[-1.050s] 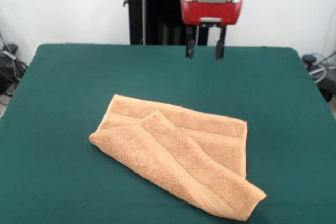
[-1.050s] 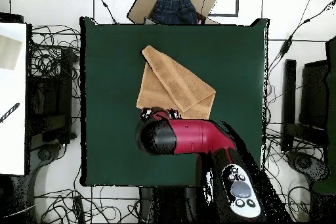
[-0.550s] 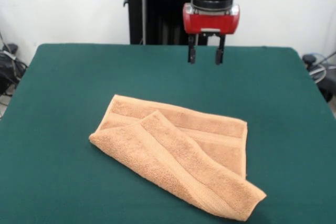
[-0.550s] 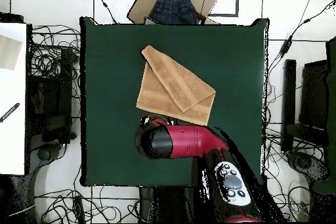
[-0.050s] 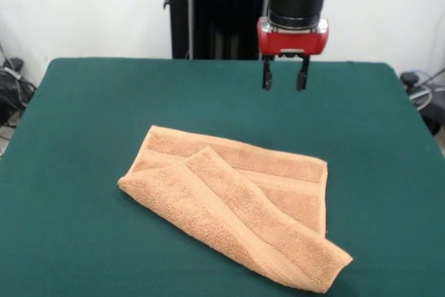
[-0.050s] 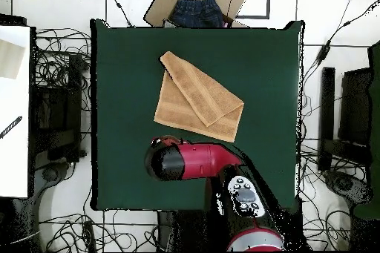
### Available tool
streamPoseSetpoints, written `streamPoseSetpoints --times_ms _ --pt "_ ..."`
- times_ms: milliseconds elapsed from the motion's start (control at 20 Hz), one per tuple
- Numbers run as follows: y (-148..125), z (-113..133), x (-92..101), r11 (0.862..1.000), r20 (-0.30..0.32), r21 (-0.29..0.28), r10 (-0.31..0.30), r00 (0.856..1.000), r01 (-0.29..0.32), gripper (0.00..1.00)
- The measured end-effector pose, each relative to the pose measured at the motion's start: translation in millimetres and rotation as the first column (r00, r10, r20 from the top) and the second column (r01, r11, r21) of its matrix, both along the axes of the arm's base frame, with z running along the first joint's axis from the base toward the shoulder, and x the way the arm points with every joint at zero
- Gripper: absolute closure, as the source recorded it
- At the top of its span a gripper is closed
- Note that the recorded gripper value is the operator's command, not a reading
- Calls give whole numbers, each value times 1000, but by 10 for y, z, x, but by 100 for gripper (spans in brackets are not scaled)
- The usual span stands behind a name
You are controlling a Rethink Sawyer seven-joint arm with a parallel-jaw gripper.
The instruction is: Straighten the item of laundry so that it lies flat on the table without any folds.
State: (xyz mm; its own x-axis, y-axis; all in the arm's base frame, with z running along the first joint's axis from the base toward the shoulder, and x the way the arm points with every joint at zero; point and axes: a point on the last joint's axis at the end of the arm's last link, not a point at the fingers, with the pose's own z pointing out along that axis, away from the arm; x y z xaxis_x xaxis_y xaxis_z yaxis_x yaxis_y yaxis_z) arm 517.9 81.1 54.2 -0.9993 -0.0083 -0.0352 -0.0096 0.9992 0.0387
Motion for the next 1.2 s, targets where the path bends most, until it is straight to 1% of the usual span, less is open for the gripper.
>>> streamPoseSetpoints --times_ms 250,500,850,1100,1200 --pt "59 11 -44 1000 4 -18 16 1000 -16 0" --pt "31 62 -8 1000 14 -21 5 1000 -4 0" --pt "-283 16 27 998 6 -18 -59 998 59 0" --pt "-448 -80 26 996 -10 -13 -93 996 93 0" --pt "-466 -119 19 995 -17 -11 -98 995 97 0"
